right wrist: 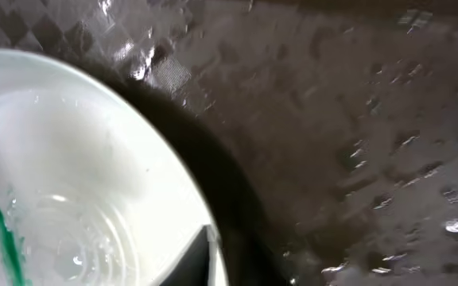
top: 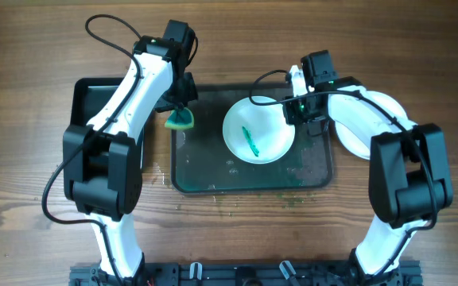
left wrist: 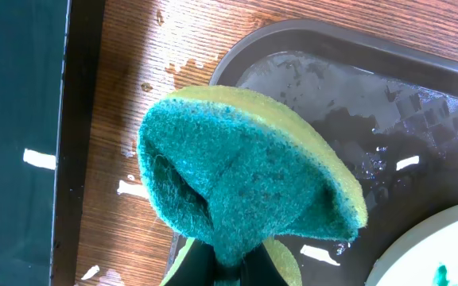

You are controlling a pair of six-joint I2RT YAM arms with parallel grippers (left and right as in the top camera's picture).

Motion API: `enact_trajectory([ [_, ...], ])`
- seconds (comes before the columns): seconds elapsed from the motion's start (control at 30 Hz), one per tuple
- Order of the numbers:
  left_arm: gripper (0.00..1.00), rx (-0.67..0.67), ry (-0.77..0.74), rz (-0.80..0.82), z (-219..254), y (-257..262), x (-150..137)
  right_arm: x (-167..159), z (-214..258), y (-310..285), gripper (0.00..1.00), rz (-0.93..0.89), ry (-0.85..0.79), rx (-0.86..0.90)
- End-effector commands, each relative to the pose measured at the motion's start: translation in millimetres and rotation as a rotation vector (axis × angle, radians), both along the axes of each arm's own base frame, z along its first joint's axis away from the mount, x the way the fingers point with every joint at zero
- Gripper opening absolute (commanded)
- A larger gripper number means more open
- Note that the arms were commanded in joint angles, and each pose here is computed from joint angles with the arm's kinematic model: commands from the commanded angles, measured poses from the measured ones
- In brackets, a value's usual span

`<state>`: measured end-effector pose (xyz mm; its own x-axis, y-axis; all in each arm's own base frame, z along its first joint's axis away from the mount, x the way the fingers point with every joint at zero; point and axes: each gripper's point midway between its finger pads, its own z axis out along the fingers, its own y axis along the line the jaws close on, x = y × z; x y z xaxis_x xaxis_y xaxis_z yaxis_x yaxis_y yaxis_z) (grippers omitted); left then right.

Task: Clean dirty plates on tray and stack at the side
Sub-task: 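Grasp the last plate with the right gripper and pull it to tray center, then scrub the last plate with the sponge in the left gripper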

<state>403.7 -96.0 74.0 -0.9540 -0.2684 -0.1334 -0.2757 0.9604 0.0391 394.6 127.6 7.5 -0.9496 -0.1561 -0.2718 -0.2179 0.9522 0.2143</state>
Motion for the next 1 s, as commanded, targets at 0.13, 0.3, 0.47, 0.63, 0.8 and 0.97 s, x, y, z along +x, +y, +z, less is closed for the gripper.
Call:
enact_trajectory([
  [0.13,0.04,-0.083,-0.006,-0.046,4.6,-28.8,-0.1,-41.9,-14.6,21.0,0.04,-0.462,0.323,0.149],
  [0.3,0.04,-0.189,-0.040,-0.175,-10.2,-91.4,-5.9,-48.8,-18.9,34.2,0.04,-0.392,0.323,0.173],
  [0.47,0.04,-0.204,0.004,-0.337,-40.6,-121.8,-14.9,-50.5,-14.6,52.9,0.04,-0.227,0.283,0.207],
  [0.63,0.04,-0.194,0.091,-0.351,-73.8,-119.7,-24.9,-50.8,-14.6,55.1,0.04,-0.212,0.277,0.206],
  [0.8,0.04,-0.343,0.217,-0.538,-78.7,-137.9,-58.3,-50.6,-14.5,55.2,0.04,-0.214,0.276,0.207],
  [0.97,0.04,-0.485,0.191,-0.660,-69.9,-153.9,-58.7,-50.6,-14.6,54.9,0.04,-0.217,0.278,0.206],
])
